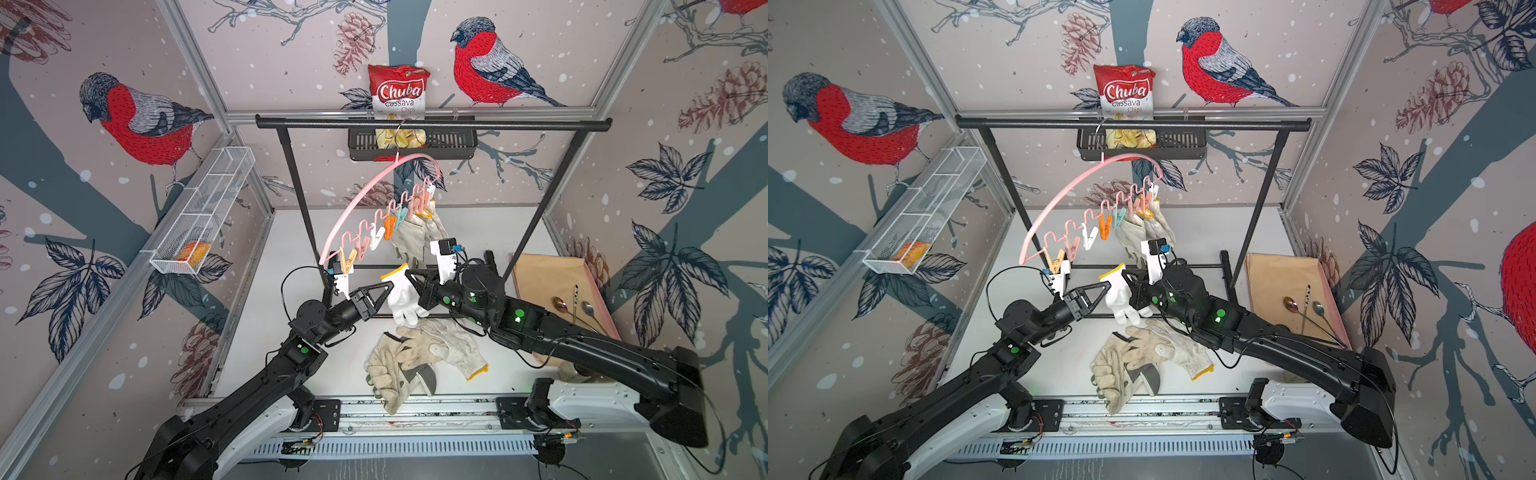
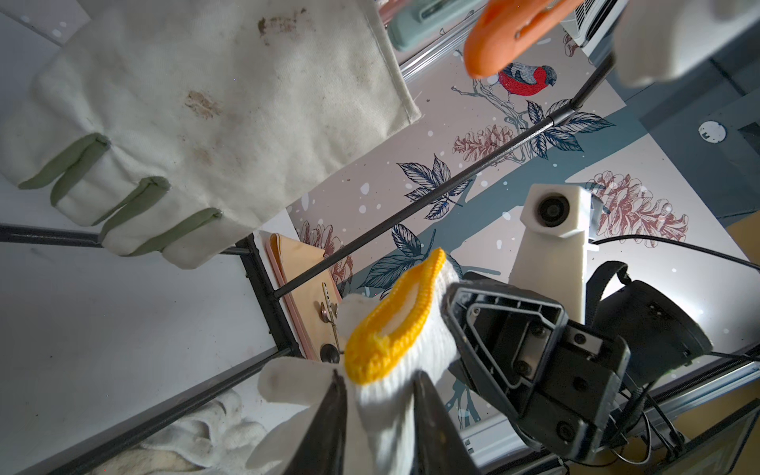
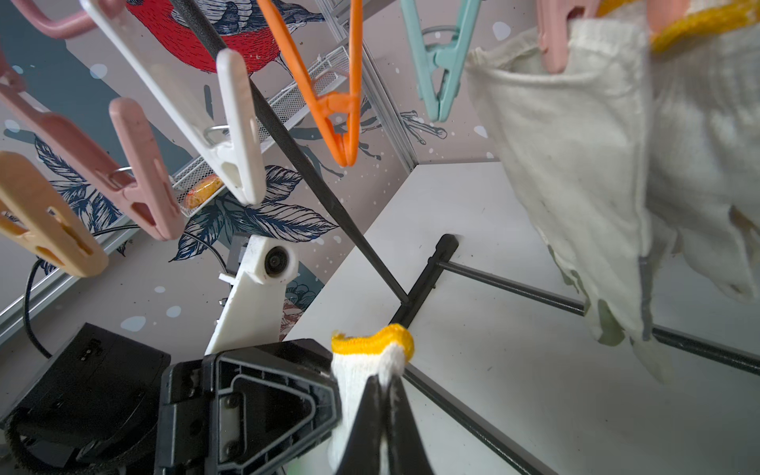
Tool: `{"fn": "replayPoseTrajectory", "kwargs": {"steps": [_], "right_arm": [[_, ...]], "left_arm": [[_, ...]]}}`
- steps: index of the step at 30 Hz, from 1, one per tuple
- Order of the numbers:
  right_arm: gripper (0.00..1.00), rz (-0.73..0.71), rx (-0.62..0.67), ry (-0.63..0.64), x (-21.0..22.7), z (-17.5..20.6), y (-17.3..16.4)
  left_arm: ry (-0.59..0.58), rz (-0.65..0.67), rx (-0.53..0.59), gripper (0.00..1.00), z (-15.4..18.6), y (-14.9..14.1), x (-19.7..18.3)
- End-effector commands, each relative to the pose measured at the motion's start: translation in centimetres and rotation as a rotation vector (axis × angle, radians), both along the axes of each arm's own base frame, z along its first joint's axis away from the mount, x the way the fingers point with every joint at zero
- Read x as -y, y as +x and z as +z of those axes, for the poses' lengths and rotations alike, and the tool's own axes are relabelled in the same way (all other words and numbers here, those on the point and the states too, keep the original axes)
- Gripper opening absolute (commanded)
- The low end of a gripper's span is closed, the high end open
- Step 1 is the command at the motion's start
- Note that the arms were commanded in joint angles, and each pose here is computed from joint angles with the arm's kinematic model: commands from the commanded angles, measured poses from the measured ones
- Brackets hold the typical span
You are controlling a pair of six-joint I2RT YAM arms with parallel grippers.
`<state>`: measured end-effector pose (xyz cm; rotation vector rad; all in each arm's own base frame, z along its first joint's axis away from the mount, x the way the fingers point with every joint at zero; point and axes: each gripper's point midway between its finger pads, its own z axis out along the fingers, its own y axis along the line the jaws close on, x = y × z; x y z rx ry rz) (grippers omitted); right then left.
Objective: Clip the gloves onto a hanger to dry
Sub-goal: Pick up the glove from the center of the board.
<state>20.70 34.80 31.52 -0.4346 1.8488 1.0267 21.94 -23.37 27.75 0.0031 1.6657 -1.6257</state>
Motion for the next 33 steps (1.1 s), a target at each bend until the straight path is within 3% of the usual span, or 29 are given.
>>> {"fn": "replayPoseTrajectory", "kwargs": {"steps": [1, 7, 12, 14, 16, 18, 20, 24, 29, 33], "right_arm": [[0.00, 0.011, 0.014, 0.032, -0.4, 1.0, -0.1], [0.00, 0.015, 0.007, 0.026, -0.6, 0.7, -0.1], [0.00, 0.014, 0.006, 0.024, -0.6, 0.6, -0.1], [0.00, 0.013, 0.005, 0.024, -0.6, 0.7, -0.1], [0.07, 0.014, 0.001, 0.027, -0.6, 0.7, 0.0], [0.21, 0.020, -0.008, 0.026, -0.6, 0.8, 0.1], [0.46, 0.017, -0.017, 0.016, -0.4, 0.9, 0.2], [0.55, -0.003, -0.034, 0.050, 1.2, 2.0, 0.8], [0.48, -0.010, -0.053, 0.128, 3.4, 4.4, 2.1], [0.42, 0.037, -0.077, 0.128, 2.8, 5.6, 3.1]], "left_arm": [[-0.058, -0.005, 0.051, 0.28, 1.9, -0.1, -0.1], [-0.073, -0.018, 0.055, 0.21, 2.3, -0.1, 0.2], [-0.078, -0.016, 0.060, 0.02, 2.5, -0.1, 0.1], [-0.079, -0.016, 0.066, 0.00, 2.5, -0.2, 0.1], [-0.078, -0.015, 0.073, 0.00, 2.6, -0.4, 0.0], [-0.064, -0.009, 0.090, 0.00, 2.5, -0.5, -0.1], [-0.027, 0.015, 0.119, 0.00, 2.5, -0.4, -0.4], [0.115, 0.095, 0.183, 0.00, 2.0, -0.2, -1.3], [0.376, 0.160, 0.313, 0.00, 1.7, 0.3, -2.3], [0.554, 0.196, 0.399, 0.00, 1.4, 0.8, -3.0]]}}
